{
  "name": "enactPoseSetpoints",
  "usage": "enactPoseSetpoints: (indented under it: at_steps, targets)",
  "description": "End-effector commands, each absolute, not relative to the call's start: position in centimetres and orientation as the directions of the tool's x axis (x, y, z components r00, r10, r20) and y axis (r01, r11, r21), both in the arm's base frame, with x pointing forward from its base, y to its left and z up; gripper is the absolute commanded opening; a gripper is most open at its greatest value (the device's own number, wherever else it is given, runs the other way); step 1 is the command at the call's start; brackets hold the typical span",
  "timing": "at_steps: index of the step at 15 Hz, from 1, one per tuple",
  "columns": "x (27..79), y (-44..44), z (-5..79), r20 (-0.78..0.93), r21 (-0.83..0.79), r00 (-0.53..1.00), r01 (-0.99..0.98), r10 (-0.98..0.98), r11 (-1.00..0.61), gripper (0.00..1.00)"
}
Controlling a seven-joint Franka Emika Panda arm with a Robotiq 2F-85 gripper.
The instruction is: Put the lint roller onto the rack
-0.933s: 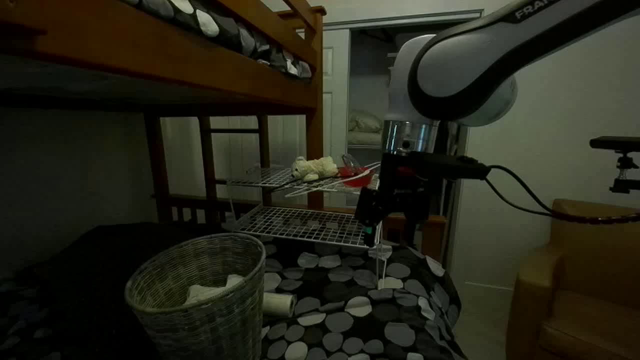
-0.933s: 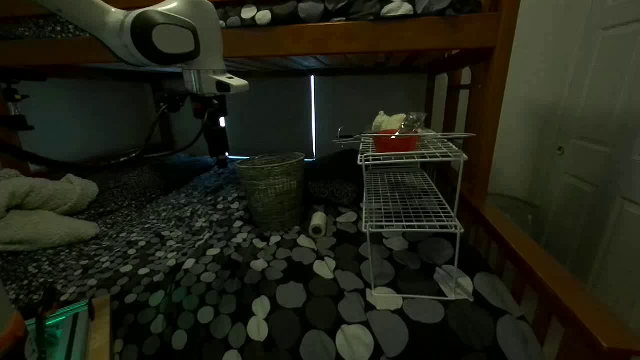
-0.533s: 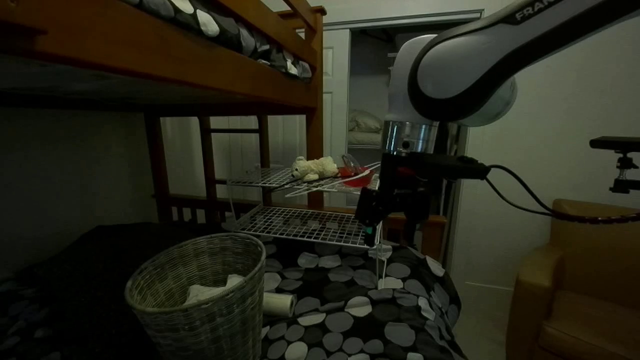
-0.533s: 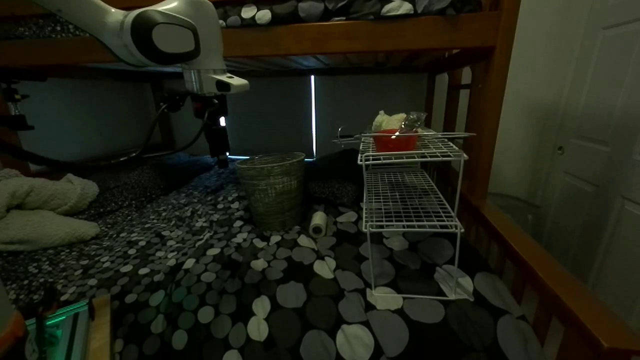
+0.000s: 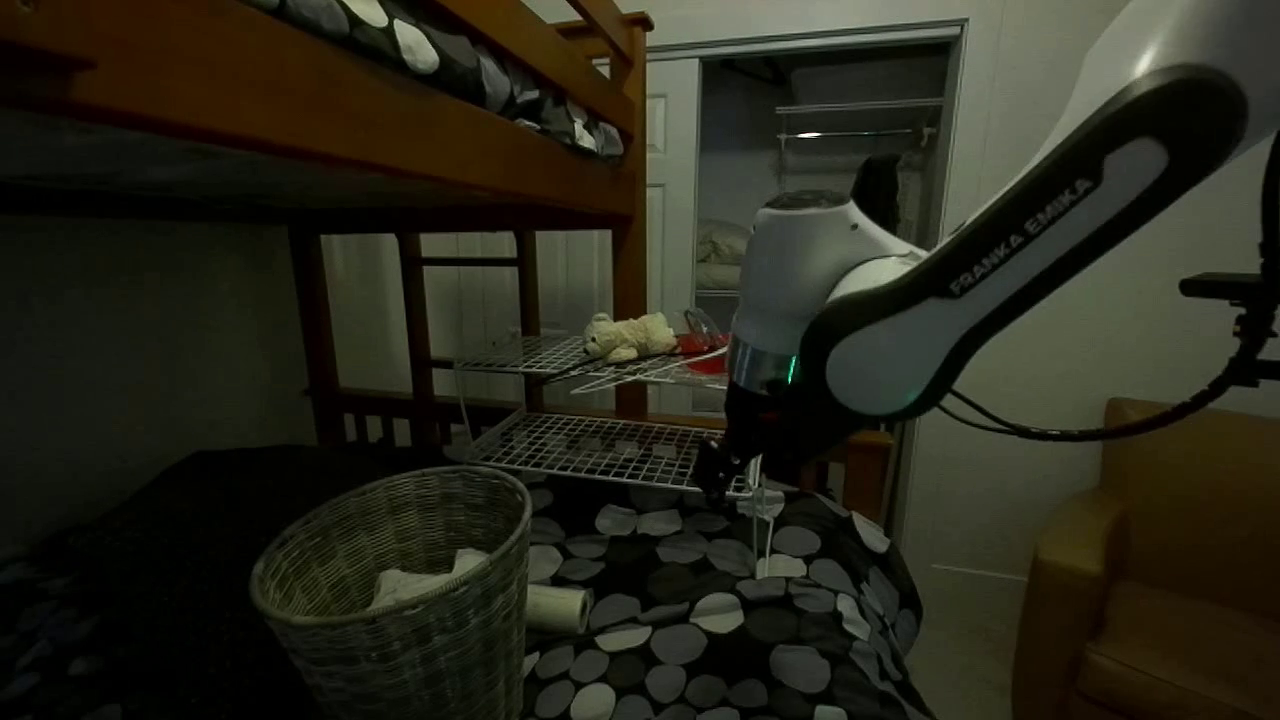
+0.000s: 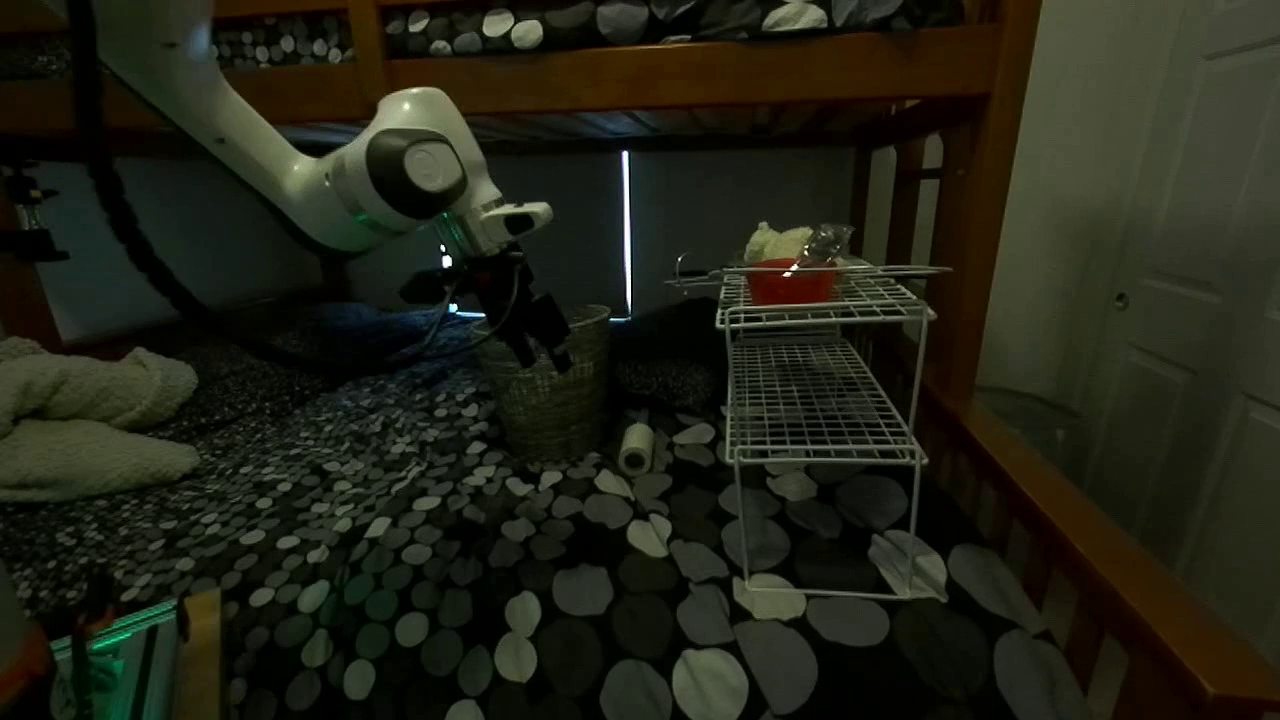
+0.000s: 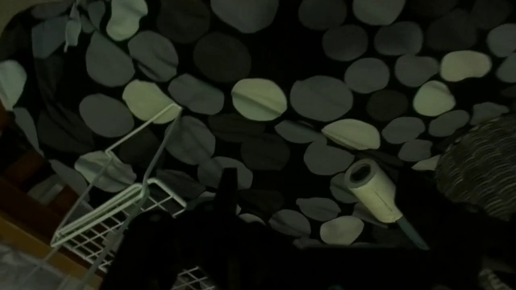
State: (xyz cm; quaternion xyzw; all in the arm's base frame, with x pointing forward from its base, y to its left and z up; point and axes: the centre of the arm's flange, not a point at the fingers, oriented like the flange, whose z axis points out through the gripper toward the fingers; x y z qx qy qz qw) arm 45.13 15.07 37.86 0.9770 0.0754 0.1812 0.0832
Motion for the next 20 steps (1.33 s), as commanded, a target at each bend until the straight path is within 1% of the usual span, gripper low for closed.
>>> enactPoseSetpoints:
  at_steps: [1, 5, 8, 10, 14, 15, 16, 18, 20]
  targets:
    - [50.3, 13.6, 30.7, 0.383, 0.337, 0.862, 0.203, 0.331, -0.919, 1.00]
    - [51.9, 13.1, 28.4, 0.421, 0.443, 0.745, 0.329, 0.518, -0.834, 1.00]
    - [52.7, 15.5, 28.9, 0.452, 0.358, 0.784, 0.278, 0.426, -0.892, 1.00]
    - [53.4, 16.5, 27.2, 0.465, 0.323, 0.806, 0.230, 0.366, -0.918, 1.00]
    - [56.0, 17.9, 21.9, 0.408, 0.335, 0.873, 0.128, 0.266, -0.933, 1.00]
    - [56.7, 18.5, 20.2, 0.386, 0.323, 0.899, 0.076, 0.205, -0.943, 1.00]
    - [53.5, 16.8, 24.5, 0.403, 0.349, 0.873, 0.130, 0.274, -0.928, 1.00]
    - [54.5, 17.7, 21.6, 0.371, 0.336, 0.900, 0.101, 0.231, -0.936, 1.00]
    - [55.0, 18.1, 20.6, 0.363, 0.322, 0.906, 0.098, 0.218, -0.942, 1.00]
